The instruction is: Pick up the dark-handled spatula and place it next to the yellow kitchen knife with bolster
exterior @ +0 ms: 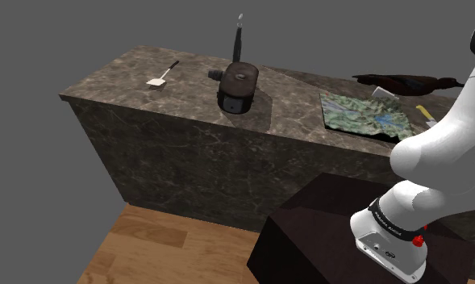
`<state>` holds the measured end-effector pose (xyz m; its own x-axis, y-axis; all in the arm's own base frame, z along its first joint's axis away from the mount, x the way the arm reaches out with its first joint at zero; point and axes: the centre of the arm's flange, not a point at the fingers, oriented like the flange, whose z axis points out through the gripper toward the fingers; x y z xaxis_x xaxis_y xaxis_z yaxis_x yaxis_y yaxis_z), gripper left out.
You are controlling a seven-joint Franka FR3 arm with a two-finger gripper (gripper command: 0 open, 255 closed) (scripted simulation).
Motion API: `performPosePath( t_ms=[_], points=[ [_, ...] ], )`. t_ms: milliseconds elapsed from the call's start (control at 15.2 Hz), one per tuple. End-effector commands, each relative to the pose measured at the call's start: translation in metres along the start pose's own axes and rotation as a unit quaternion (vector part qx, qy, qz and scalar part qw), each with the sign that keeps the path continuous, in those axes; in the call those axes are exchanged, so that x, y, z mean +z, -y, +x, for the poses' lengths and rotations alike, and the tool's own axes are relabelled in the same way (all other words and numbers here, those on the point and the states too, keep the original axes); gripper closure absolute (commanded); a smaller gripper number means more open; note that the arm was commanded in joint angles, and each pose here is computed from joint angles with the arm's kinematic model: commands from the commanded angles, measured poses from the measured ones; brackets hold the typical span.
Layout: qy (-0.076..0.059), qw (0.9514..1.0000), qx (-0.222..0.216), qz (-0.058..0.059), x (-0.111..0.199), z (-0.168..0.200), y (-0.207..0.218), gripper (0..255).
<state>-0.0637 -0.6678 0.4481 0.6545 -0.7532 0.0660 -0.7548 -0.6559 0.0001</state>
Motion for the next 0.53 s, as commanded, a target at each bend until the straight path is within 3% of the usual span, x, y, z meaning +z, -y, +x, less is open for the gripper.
performPosePath(
  t_ms=[0, 462],
  points=[
    [0.0, 1.0, -0.001, 0.0, 0.009, 0.0, -0.003, 255],
    [0.0, 1.0, -0.001, 0.0, 0.046, -0.002, -0.003, 255]
  ],
)
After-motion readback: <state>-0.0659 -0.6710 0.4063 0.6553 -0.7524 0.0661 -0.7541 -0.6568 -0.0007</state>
